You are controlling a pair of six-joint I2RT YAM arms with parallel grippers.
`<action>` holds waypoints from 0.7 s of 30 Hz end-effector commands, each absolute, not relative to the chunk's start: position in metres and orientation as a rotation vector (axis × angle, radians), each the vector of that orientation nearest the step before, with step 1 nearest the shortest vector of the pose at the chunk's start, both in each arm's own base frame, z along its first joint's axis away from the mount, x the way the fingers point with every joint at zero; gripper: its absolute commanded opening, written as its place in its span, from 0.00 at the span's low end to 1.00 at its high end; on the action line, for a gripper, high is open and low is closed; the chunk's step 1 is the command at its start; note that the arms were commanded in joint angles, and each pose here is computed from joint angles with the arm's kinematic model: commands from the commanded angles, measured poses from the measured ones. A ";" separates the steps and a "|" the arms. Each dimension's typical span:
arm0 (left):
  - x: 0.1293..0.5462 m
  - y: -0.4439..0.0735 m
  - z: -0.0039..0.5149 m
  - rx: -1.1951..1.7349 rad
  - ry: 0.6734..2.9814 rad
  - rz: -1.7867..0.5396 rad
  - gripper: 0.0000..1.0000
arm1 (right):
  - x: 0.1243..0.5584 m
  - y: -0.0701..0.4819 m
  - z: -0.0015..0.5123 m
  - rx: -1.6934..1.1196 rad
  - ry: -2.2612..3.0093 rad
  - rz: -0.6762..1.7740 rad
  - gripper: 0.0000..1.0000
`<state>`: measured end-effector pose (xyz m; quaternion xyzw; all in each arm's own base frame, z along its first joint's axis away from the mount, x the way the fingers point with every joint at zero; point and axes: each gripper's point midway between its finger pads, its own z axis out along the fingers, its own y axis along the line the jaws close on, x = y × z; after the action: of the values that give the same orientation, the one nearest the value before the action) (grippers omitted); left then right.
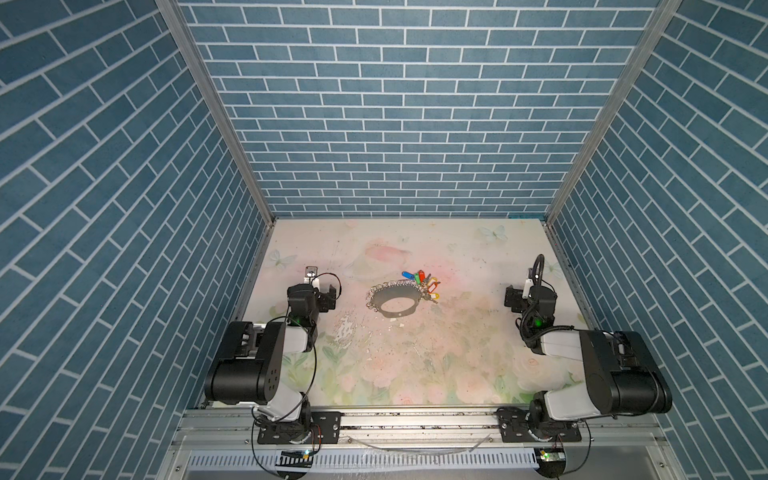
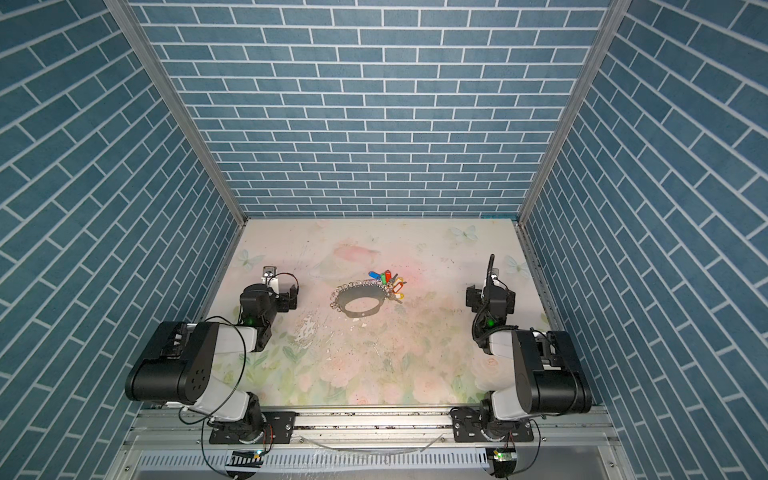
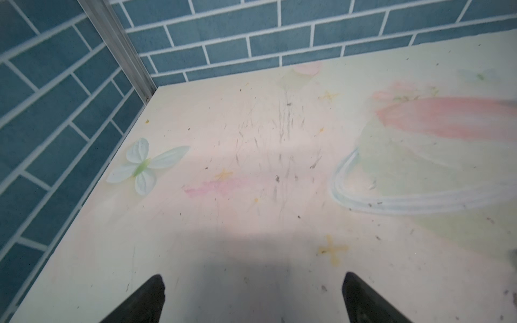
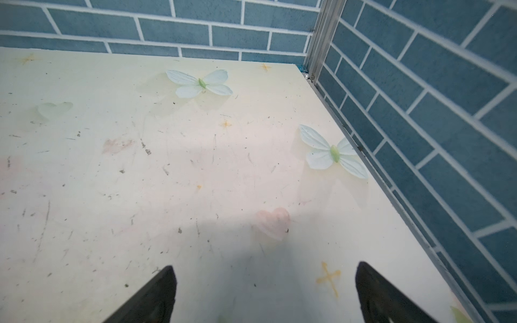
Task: Put the keys on the keyring
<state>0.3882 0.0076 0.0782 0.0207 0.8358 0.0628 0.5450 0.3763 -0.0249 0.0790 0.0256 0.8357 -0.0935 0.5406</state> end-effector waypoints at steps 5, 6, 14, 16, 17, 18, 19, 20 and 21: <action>0.395 0.002 0.093 0.051 1.927 0.122 1.00 | 0.394 -0.029 0.091 0.116 1.926 -0.142 0.99; 0.396 0.002 0.093 0.052 1.924 0.123 1.00 | 0.393 -0.031 0.089 0.128 1.944 -0.141 0.99; 0.396 0.002 0.093 0.053 1.928 0.120 0.99 | 0.393 -0.033 0.090 0.136 1.935 -0.142 0.99; 0.396 0.002 0.093 0.053 1.927 0.121 1.00 | 0.393 -0.033 0.090 0.136 1.934 -0.141 0.99; 0.396 0.002 0.093 0.054 1.929 0.119 1.00 | 0.393 -0.033 0.089 0.136 1.938 -0.144 0.99; 0.396 0.002 0.093 0.052 1.930 0.113 1.00 | 0.393 -0.033 0.090 0.136 1.934 -0.143 0.99; 0.396 0.002 0.093 0.051 1.931 0.106 1.00 | 0.393 -0.034 0.090 0.137 1.935 -0.144 0.99; 0.396 0.001 0.092 0.053 1.932 0.103 1.00 | 0.393 -0.033 0.090 0.136 1.935 -0.143 0.99; 0.397 0.002 0.092 0.048 1.933 0.098 1.00 | 0.393 -0.034 0.090 0.137 1.936 -0.144 0.99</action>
<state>0.3906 0.0033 0.0830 0.0229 0.8302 0.0518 0.5546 0.3804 -0.0331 0.0727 0.0482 0.8376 -0.0695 0.5397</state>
